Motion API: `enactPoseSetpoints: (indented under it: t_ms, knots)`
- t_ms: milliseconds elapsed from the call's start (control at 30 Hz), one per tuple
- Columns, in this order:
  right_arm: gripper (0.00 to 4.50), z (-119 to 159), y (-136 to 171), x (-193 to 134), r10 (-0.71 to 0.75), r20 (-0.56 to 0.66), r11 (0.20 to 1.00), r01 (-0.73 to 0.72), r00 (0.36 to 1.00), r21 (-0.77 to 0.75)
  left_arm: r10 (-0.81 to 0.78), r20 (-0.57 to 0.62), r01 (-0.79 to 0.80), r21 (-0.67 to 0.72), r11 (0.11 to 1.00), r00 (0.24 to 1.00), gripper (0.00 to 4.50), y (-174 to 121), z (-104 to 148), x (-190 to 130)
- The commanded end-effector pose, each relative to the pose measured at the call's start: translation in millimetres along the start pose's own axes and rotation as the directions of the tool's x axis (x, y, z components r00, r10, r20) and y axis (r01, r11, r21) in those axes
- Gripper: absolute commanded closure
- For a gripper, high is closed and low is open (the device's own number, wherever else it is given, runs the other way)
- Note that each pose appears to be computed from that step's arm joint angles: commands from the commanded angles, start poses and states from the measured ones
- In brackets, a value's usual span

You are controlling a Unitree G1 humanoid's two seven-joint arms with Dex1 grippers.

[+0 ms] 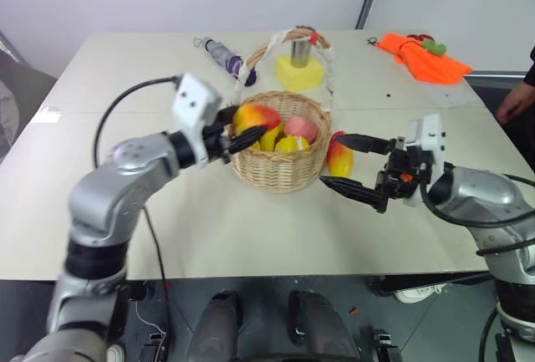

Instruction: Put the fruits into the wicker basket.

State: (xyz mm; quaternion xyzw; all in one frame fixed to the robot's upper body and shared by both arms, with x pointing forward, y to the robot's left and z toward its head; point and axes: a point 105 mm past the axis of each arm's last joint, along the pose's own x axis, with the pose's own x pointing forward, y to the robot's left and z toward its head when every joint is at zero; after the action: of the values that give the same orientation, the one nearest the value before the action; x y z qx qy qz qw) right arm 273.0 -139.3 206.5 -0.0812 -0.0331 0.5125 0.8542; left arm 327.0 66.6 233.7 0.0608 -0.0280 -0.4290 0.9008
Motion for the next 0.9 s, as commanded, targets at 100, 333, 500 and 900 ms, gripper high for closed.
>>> enactPoseSetpoints:
  t_ms: [100,333,500,900]
  knots:
    - [0.0,-6,-18,0,-0.142,-0.02,0.99,0.142,0.99,-0.02,0.002,-0.028,-0.002,0.016,1.0,1.0,0.35,-1,-5,12]
    - [0.0,-36,-48,1,-0.388,-0.119,0.918,0.395,0.914,0.044,-0.125,0.018,0.123,0.074,0.99,0.992,0.14,-15,-6,-8]
    - [0.0,-62,-64,3,-0.516,-0.214,0.832,0.545,0.829,0.105,-0.241,0.017,0.24,0.035,0.97,0.97,0.14,-23,-18,-50]
    - [0.0,-103,-73,12,-0.595,-0.362,0.689,0.688,0.717,0.228,-0.253,0.003,0.253,0.05,0.966,0.967,0.14,-26,-25,-84]
